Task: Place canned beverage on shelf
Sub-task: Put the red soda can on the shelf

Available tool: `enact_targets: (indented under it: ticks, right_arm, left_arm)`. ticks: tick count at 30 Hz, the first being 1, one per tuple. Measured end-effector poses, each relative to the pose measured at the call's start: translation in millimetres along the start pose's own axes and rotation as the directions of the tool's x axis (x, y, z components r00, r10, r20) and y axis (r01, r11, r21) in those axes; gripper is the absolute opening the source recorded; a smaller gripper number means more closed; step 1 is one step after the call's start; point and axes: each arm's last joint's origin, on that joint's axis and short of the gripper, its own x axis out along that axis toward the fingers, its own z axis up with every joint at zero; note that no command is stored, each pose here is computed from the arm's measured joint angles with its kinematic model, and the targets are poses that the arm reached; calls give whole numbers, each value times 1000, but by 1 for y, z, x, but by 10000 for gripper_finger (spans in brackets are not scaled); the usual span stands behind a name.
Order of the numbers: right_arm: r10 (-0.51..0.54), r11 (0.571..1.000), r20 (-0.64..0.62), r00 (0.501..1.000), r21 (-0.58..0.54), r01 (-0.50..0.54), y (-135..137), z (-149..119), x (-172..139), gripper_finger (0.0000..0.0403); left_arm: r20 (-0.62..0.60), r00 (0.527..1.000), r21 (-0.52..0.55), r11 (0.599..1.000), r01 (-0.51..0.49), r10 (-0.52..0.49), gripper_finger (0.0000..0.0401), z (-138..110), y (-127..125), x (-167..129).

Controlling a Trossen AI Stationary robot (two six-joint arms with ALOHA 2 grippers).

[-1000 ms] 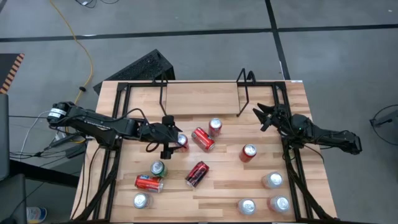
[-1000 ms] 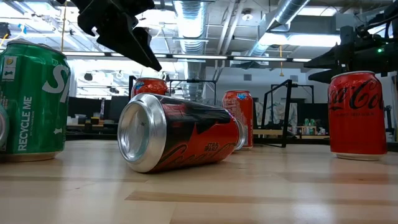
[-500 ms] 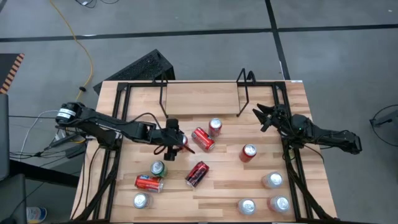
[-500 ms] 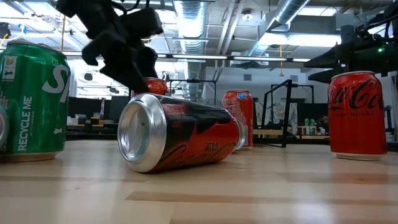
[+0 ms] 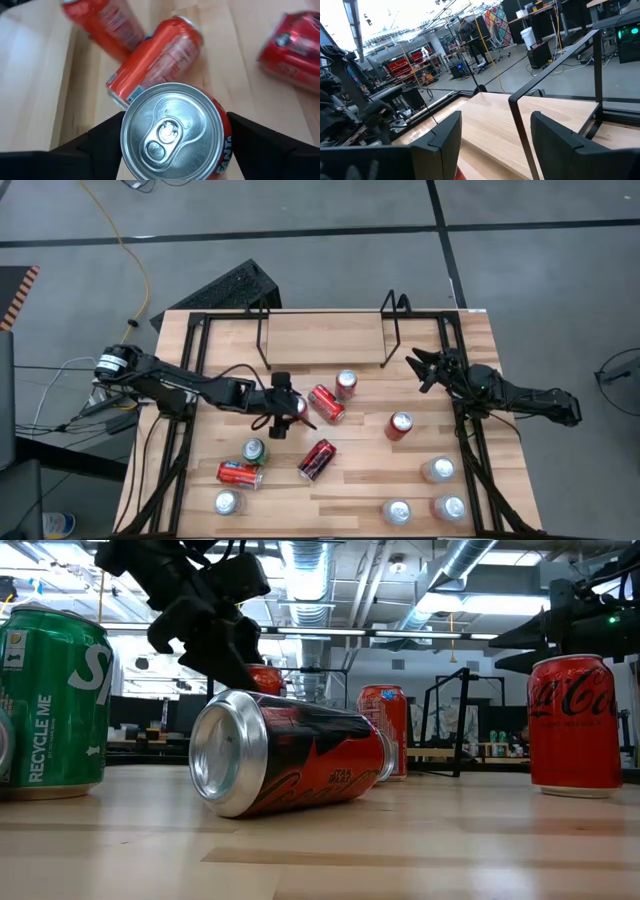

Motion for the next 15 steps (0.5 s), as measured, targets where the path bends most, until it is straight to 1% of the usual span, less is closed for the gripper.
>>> enact_targets:
  ticks: [3,6,10,13,15]
  right_arm:
    - [0,1000,0,1000,0,0,0,0,0,221]
    - [0,1000,0,1000,0,0,0,0,0,221]
    - [0,1000,-1,1000,-1,0,0,0,0,221]
    - [0,1000,-1,1000,-1,0,0,0,0,221]
    - [0,1000,-1,1000,-1,0,0,0,0,221]
  left_arm:
    - [-1,996,-73,993,-88,88,286,0,3,-2]
    - [18,993,-116,987,-113,116,288,2,6,-7]
    - [12,992,-177,976,-124,128,288,5,9,-16]
    - [45,986,-234,961,-145,160,288,15,14,-25]
    - [68,977,-271,946,-175,200,288,24,17,-31]
